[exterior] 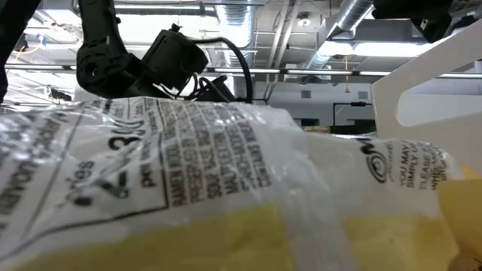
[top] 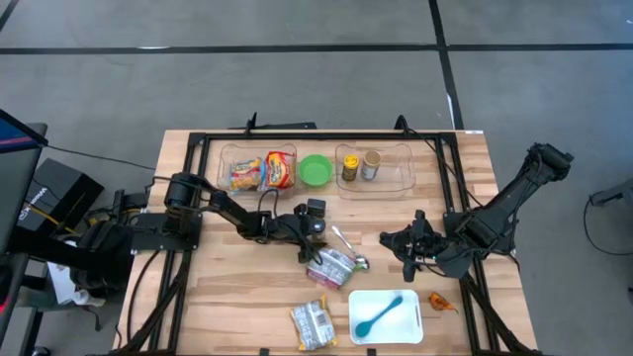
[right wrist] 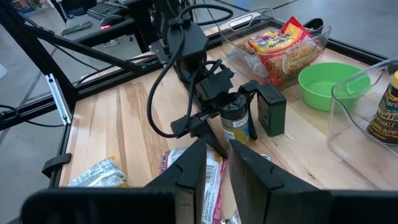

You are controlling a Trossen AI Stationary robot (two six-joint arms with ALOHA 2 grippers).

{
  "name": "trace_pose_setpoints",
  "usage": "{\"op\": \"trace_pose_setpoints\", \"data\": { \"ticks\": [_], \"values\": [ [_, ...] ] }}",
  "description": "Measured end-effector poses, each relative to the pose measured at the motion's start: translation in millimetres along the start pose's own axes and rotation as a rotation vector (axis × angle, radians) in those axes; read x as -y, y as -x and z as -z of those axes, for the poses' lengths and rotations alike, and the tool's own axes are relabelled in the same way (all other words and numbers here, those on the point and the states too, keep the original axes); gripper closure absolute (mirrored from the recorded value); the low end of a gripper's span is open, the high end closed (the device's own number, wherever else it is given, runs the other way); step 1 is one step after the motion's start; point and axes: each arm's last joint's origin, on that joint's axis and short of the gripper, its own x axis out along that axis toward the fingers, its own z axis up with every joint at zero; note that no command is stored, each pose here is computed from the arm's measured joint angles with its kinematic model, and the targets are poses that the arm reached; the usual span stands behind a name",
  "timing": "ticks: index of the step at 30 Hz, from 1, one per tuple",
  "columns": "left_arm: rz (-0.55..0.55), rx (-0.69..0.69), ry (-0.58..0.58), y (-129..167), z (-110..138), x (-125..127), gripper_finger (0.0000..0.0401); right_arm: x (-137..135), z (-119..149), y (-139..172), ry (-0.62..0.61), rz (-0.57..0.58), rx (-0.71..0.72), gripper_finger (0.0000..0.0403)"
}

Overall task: Pick & Place Food Item
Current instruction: Put the transparent spice bottle in the right transparent bin

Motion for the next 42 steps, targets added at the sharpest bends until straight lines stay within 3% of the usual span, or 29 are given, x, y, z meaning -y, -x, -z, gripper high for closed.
{"op": "trace_pose_setpoints", "data": {
  "ticks": [21, 42],
  "values": [
    [-0.013, 0.002, -0.012, 0.0, -1.6, -4.3, 0.0211, 0.1, 0.2, 0.0, 0.001, 0.001, -0.001, 0.0340],
    [-0.012, 0.004, -0.011, 0.0, -2.0, -4.2, 0.0221, 0.2, 0.0, -0.1, 0.001, 0.001, -0.001, 0.0340]
  ]
}}
